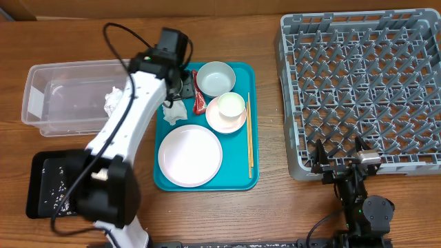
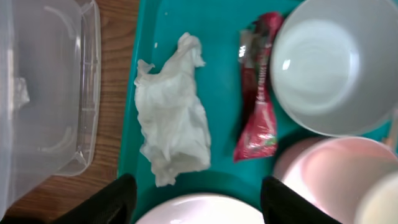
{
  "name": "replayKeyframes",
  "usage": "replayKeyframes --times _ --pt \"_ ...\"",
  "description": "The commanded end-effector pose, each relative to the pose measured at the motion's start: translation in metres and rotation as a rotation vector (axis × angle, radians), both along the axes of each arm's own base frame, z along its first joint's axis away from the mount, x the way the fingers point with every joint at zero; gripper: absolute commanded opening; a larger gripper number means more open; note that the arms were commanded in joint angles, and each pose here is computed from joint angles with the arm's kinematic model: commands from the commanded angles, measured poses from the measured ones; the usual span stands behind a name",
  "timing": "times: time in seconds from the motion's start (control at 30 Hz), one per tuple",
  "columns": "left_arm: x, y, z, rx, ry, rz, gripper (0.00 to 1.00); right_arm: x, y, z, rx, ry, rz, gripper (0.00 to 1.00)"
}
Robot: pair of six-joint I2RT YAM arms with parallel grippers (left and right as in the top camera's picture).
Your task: Sort waste into correct bins and load items into the dishwasher
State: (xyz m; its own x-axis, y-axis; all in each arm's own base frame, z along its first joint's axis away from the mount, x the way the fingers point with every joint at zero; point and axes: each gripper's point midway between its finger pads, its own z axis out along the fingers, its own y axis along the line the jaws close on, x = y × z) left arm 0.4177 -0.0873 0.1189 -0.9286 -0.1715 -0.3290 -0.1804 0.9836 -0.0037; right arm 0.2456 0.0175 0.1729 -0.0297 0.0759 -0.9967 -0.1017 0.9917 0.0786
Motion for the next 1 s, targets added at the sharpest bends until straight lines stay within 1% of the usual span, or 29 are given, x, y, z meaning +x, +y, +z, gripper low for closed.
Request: replayKeyframes --times 0.0,0.13,0.47,0.53,0.6,0.63,0.77,0.87,0.97 --pt "0.006 0.016 -0.031 0.117 0.035 0.055 0.63 0.000 0.001 -0.002 -0.003 -0.005 0.000 1.00" --pt "0.010 0.021 -0.066 0.162 0.084 0.080 0.63 0.000 0.001 -0.002 -0.003 -0.005 0.000 1.00" --pt "0.010 0.020 -0.111 0.184 0.157 0.074 0.63 0.000 0.001 -0.002 -0.003 -0.005 0.000 1.00" --pt "0.008 0.020 -0.117 0.188 0.170 0.074 0.53 0.000 0.001 -0.002 -0.003 -0.005 0.000 1.00" --pt "0.007 0.021 -0.119 0.190 0.175 0.073 0.34 0.000 0.001 -0.002 -0.003 -0.005 0.000 1.00" --pt "0.008 0.021 -0.119 0.189 0.173 0.073 0.27 0.000 0.001 -0.002 -0.003 -0.005 0.000 1.00" --pt "0.008 0.021 -0.106 0.188 0.168 0.074 0.04 0.000 0.001 -0.002 -0.003 -0.005 0.000 1.00" --pt "0.012 0.020 -0.085 0.176 0.139 0.097 0.04 0.000 0.001 -0.002 -0.003 -0.005 0.000 1.00" --pt "0.021 0.018 -0.044 0.150 0.070 0.124 0.04 0.000 0.001 -0.002 -0.003 -0.005 0.000 1.00"
